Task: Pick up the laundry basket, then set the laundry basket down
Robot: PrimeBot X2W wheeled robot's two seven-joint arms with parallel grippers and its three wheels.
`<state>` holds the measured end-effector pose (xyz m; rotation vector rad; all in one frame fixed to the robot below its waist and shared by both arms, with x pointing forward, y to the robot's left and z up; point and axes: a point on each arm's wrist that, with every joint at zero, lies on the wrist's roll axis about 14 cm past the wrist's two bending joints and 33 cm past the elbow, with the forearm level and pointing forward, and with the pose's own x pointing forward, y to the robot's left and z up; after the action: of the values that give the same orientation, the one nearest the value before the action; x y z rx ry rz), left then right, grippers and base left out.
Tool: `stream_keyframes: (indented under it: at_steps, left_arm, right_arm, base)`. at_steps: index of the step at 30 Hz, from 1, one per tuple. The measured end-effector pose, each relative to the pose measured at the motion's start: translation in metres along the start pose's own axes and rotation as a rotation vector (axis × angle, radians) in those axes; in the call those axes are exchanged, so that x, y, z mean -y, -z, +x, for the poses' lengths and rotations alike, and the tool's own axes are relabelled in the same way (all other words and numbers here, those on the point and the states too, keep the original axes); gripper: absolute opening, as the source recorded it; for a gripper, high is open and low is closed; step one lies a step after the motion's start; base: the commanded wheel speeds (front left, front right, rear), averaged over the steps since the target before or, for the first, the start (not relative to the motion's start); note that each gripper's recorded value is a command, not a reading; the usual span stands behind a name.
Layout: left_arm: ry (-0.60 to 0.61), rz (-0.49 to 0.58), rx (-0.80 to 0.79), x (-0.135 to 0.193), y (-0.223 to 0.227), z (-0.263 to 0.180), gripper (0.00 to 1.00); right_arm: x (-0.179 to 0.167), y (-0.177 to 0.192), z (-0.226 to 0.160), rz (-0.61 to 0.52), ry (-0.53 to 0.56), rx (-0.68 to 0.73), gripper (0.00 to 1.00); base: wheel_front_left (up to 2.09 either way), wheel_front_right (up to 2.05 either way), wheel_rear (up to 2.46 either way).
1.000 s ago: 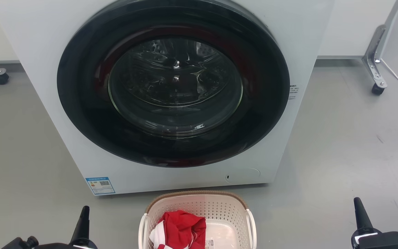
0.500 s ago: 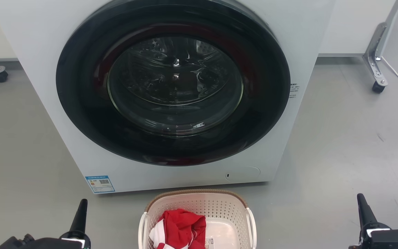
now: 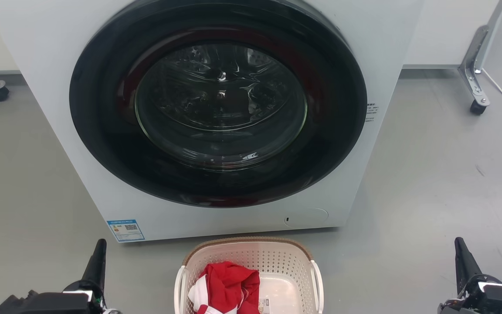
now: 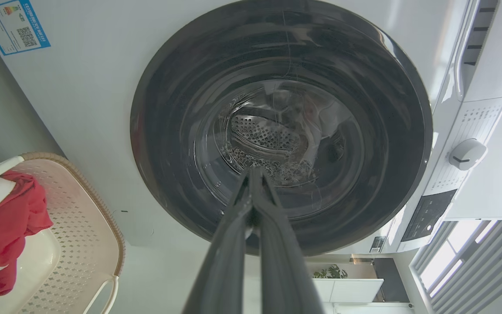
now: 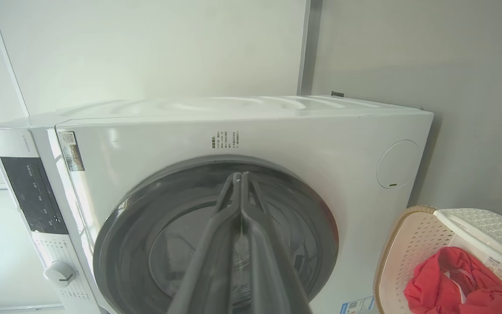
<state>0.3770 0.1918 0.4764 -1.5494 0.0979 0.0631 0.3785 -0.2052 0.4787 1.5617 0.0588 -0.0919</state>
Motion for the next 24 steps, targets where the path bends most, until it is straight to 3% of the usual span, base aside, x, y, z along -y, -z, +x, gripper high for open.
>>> stream_keyframes:
  at_steps: [24]
  left_arm:
    - [0.015,-0.022,0.001,0.0034,0.0000,0.0016,0.00]
  right_arm:
    - [-0.0038,0.0004,0.0022,0.011,-0.013,-0.002,0.00]
  base:
    - [0.00,0.00,0.00]
